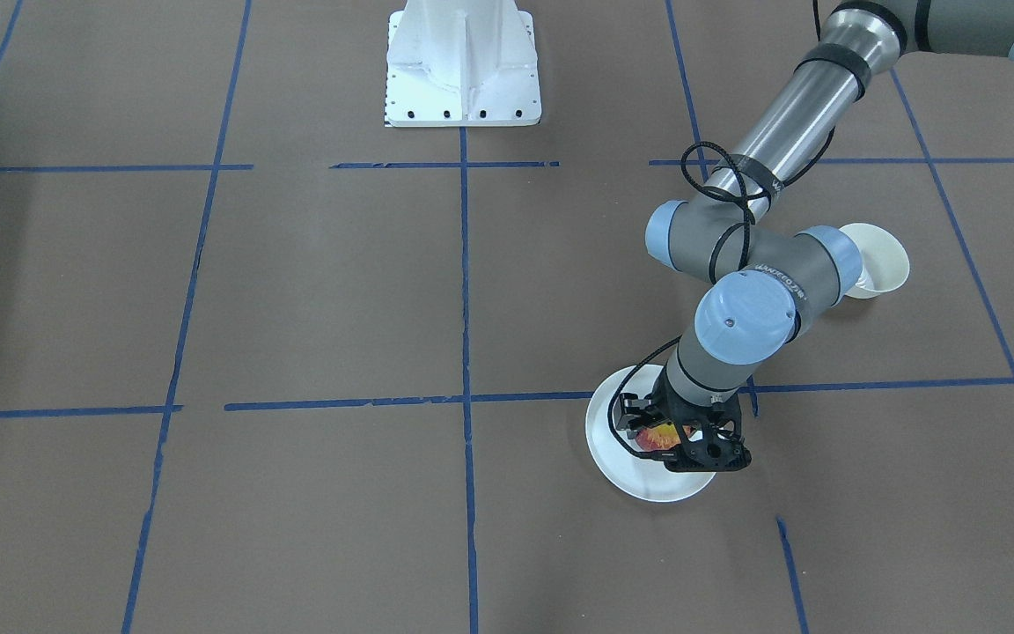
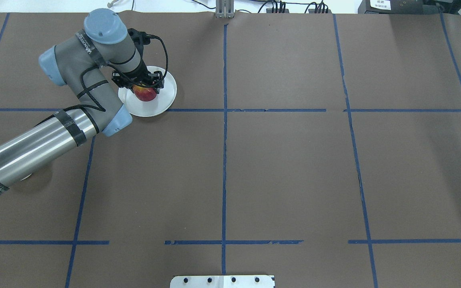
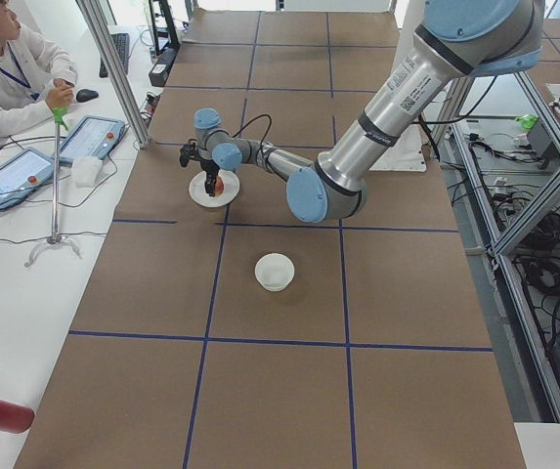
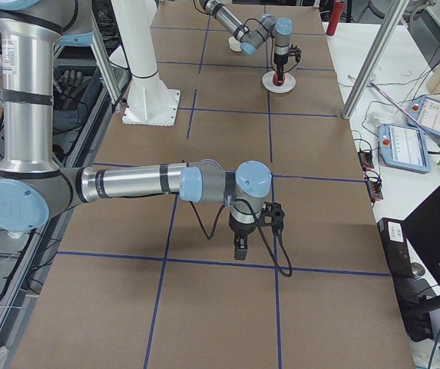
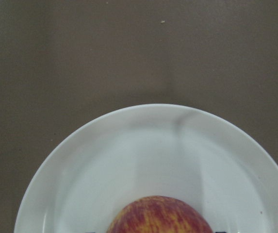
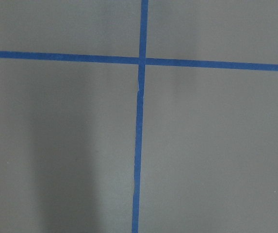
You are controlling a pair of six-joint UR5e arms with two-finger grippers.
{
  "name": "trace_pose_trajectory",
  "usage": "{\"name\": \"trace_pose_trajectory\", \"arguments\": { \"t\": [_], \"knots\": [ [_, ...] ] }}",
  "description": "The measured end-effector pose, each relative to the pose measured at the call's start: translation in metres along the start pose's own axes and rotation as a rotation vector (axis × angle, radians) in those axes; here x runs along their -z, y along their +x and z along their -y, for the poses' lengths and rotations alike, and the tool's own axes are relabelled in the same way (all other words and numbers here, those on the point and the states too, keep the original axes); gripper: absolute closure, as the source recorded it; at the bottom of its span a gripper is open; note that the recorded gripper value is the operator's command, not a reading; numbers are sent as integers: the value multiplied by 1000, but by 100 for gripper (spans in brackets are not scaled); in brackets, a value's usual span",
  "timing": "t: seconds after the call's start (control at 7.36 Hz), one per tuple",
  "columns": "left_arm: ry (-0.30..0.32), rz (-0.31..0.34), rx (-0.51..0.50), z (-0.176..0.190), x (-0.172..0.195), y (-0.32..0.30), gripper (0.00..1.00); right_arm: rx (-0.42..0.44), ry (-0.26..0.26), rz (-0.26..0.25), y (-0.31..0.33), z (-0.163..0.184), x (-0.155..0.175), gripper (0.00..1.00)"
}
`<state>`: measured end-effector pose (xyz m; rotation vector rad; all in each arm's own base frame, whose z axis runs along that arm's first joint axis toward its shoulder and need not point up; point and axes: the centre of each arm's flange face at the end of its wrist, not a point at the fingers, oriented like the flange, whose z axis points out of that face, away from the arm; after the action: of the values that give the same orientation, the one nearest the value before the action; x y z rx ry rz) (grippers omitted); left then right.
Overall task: Move apple from plate to bowl
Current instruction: 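Lower the left gripper and close it around the apple, then lift the apple with the left gripper and carry it over the white bowl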
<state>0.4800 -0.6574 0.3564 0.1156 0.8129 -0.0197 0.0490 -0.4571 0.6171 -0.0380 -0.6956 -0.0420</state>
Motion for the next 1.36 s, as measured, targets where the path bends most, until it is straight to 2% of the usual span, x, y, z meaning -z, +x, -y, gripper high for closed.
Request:
{"name": "trace_pose_trajectory", "arguments": {
  "t": [0.27,0.54,0.95,1.36],
  "knots": [
    [10,-4,3,3,9,0,100,0,0,0,0,0,0,0],
    [40,-14,14,-1,51,-14,100,-1,0,0,0,0,0,0],
    [65,-18,-66,-80,110,-92,100,0,0,0,0,0,0,0],
    [53,16,-118,-186,122,-213,100,0,0,0,0,0,0,0]
  ]
}}
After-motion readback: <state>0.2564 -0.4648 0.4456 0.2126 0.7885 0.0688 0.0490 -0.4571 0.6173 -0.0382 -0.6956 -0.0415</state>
